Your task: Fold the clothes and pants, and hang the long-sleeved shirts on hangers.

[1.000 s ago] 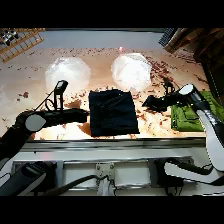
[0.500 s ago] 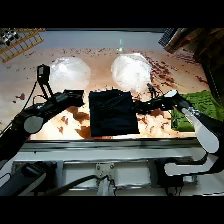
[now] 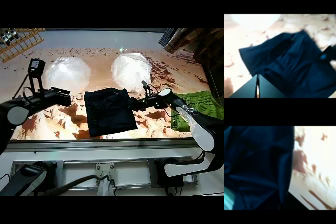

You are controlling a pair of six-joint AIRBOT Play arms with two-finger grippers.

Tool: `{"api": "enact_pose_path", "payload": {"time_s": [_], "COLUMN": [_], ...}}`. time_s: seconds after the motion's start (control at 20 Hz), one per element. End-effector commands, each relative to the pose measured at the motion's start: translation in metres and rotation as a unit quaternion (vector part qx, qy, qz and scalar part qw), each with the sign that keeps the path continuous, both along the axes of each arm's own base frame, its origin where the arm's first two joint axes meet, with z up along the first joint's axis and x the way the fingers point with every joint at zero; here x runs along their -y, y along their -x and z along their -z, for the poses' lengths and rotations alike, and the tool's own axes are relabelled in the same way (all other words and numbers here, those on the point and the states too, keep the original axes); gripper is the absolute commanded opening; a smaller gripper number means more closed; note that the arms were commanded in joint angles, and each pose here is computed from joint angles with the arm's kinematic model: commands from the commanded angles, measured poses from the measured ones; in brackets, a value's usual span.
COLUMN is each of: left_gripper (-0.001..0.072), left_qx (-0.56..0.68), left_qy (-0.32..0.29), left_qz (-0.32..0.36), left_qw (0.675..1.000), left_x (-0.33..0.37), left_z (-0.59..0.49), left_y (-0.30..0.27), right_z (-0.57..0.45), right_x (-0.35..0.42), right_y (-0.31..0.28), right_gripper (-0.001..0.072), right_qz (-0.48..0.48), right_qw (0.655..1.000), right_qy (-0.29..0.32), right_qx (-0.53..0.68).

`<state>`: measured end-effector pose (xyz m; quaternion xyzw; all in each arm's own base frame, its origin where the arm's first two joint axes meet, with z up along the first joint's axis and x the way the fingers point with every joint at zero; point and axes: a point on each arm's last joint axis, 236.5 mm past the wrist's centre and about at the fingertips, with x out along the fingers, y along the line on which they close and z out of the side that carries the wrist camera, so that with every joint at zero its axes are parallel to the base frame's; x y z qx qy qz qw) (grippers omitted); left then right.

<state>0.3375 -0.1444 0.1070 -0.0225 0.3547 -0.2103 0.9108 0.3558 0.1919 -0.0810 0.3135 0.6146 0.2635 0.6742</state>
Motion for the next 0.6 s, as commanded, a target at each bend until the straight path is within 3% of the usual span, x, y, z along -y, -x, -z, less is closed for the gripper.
{"api": "enact_pose_path", "payload": {"time_s": [0.0,0.1,0.35,0.55], "left_gripper": [0.001,0.001,0.0012,0.0014], "left_qx": [-0.057,-0.077,-0.025,-0.029], "left_qy": [-0.048,-0.055,-0.046,-0.045], "left_qz": [0.044,0.082,0.058,0.058], "left_qw": [0.996,0.992,0.997,0.997], "left_x": [-0.014,-0.007,-0.009,-0.009], "left_z": [0.017,0.021,0.006,0.008], "left_y": [0.019,0.025,-0.001,0.0], "right_z": [-0.021,-0.035,-0.081,-0.122], "right_x": [-0.001,0.004,0.054,0.135], "right_y": [-0.02,-0.038,-0.087,-0.102], "right_gripper": [0.0032,0.0031,0.003,0.003], "right_qz": [0.029,0.053,0.175,0.277], "right_qw": [0.999,0.998,0.984,0.957], "right_qy": [-0.017,-0.021,-0.024,0.015], "right_qx": [-0.003,0.002,0.033,0.083]}}
